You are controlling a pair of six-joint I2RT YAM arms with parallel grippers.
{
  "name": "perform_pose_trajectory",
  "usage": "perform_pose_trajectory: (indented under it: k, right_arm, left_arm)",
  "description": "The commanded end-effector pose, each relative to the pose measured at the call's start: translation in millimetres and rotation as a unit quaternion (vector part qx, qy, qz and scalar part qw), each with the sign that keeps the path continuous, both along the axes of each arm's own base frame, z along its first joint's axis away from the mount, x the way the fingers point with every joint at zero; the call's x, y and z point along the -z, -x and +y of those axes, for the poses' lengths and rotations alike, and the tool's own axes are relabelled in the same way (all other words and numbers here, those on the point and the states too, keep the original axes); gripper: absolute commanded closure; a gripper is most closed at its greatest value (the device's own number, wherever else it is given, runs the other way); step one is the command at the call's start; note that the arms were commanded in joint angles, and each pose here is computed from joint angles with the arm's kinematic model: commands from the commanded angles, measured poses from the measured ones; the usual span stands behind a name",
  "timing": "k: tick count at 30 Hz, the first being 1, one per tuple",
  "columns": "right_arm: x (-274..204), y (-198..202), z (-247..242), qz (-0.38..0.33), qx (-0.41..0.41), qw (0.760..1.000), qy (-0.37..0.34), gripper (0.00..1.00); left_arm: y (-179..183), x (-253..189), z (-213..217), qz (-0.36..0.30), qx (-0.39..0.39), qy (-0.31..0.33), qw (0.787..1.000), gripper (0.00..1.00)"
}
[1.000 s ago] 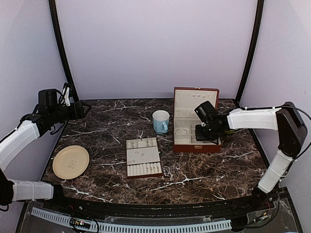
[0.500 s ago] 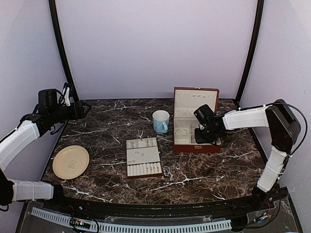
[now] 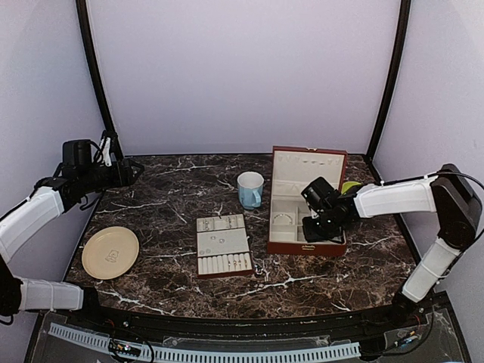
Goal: Organize the mixed jewelry
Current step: Adjust the jewelry box at the center of the board.
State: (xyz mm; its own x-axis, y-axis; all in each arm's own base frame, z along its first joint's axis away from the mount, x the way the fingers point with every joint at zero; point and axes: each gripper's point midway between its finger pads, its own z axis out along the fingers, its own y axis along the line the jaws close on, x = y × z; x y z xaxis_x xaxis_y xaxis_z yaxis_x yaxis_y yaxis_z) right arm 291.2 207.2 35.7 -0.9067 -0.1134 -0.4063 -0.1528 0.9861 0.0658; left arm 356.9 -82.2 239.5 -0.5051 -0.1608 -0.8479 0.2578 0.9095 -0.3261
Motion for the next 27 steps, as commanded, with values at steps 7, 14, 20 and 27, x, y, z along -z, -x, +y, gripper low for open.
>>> perform_pose_trajectory:
  k: [7,14,20,27]
  right_arm:
    - [-11.8,42.9,-3.2,0.036,0.004,0.999,-0.003,0.69]
    - [-66.6,20.6,1.1,-0.024,0.008,1.0,-0.008,0.61]
    - [-116.1,14.3,25.0,-0.073,-0.021,0.996,-0.055,0.59]
    - [-127.5,60.6,104.1,-0.076,-0.112,0.977,-0.166,0.6]
  left_arm:
    - [1.0,1.6,-2.1,-0.005,0.007,0.007,1.0,0.26]
    - [4.3,-4.3,1.1,-0.021,-0.001,0.003,1.0,0.26]
    - [7.2,-10.5,4.6,-0.036,-0.011,0.001,0.999,0.26]
    - [7.4,-8.8,5.6,-0.037,-0.014,0.001,0.999,0.26]
